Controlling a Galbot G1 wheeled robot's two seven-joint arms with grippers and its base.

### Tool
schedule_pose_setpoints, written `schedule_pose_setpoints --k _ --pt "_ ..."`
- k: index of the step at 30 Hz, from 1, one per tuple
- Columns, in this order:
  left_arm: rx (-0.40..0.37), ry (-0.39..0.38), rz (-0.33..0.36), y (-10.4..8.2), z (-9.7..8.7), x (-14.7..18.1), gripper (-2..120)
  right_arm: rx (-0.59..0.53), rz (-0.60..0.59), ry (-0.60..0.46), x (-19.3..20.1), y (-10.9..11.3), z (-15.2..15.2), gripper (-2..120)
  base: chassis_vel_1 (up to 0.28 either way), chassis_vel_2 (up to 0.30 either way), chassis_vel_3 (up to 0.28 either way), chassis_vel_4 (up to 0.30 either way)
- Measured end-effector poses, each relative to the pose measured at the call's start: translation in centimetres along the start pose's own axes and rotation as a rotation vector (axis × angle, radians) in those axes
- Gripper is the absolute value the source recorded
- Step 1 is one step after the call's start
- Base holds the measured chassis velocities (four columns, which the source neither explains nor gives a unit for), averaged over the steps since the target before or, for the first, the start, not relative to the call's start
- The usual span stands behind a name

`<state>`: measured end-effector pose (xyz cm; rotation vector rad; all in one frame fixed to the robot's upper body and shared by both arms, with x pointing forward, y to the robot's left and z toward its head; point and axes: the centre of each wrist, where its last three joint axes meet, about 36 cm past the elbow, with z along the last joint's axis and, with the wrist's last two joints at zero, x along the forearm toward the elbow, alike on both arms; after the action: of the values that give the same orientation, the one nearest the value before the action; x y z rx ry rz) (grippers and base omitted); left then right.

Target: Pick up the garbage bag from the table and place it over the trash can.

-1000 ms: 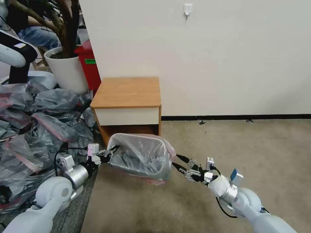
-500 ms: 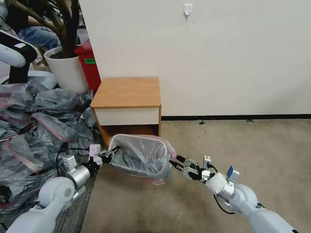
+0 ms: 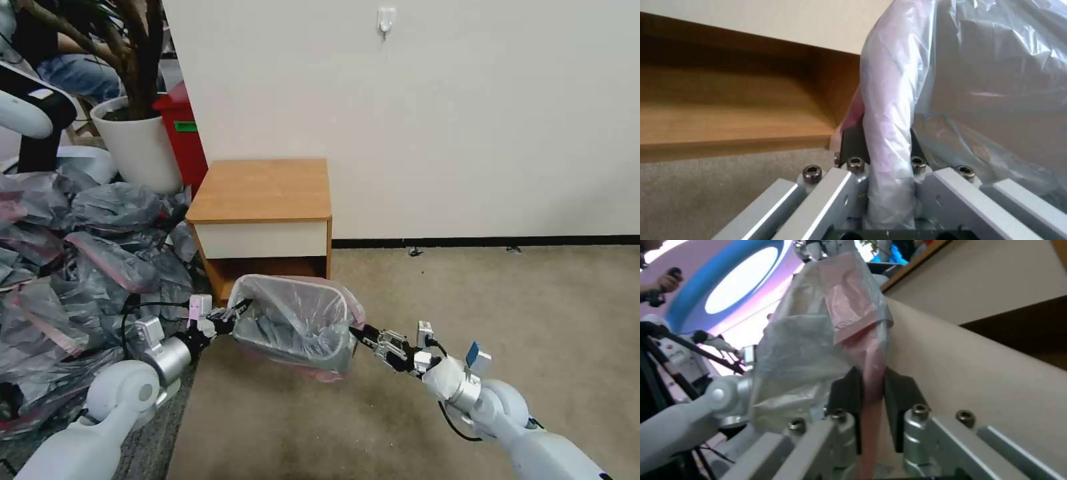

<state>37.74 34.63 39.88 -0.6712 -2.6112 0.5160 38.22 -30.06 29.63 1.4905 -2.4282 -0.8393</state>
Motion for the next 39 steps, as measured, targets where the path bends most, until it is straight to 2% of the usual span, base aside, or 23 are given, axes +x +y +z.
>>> schedule_pose_setpoints --k 2,4,7,16,24,29,34,39 --pt "-0.001 0.001 0.000 0.0 0.0 0.0 3 0.010 0.015 0.005 0.1 0.0 0.0 8 0.000 0.000 0.000 0.000" --pt "-0.001 0.003 -0.001 0.0 0.0 0.1 3 0.033 0.043 0.018 0.2 0.0 0.0 0 0.000 0.000 0.000 0.000" --pt "-0.001 0.002 -0.001 0.0 0.1 0.1 3 0.050 0.089 0.021 0.0 0.2 0.1 0 0.000 0.000 0.000 0.000" --pt "0.000 0.003 0.000 -0.2 0.3 0.2 3 0.100 0.216 0.040 -1.0 0.6 0.7 22 0.000 0.000 0.000 0.000" --pt "0.001 0.005 0.000 -0.3 0.4 0.4 3 0.139 0.281 0.063 -1.1 0.6 1.3 25 0.000 0.000 0.000 0.000" --pt "0.007 0.007 0.004 -0.6 0.7 0.5 3 0.183 0.348 0.087 -1.9 0.4 1.7 18 0.000 0.000 0.000 0.000" --pt "0.011 0.009 0.008 -0.9 0.9 0.6 3 0.220 0.413 0.117 -2.6 0.0 2.4 7 0.000 0.000 0.000 0.000" --pt "0.017 0.012 0.008 -0.9 1.1 0.6 3 0.235 0.445 0.123 -3.2 -0.2 2.8 6 0.000 0.000 0.000 0.000"
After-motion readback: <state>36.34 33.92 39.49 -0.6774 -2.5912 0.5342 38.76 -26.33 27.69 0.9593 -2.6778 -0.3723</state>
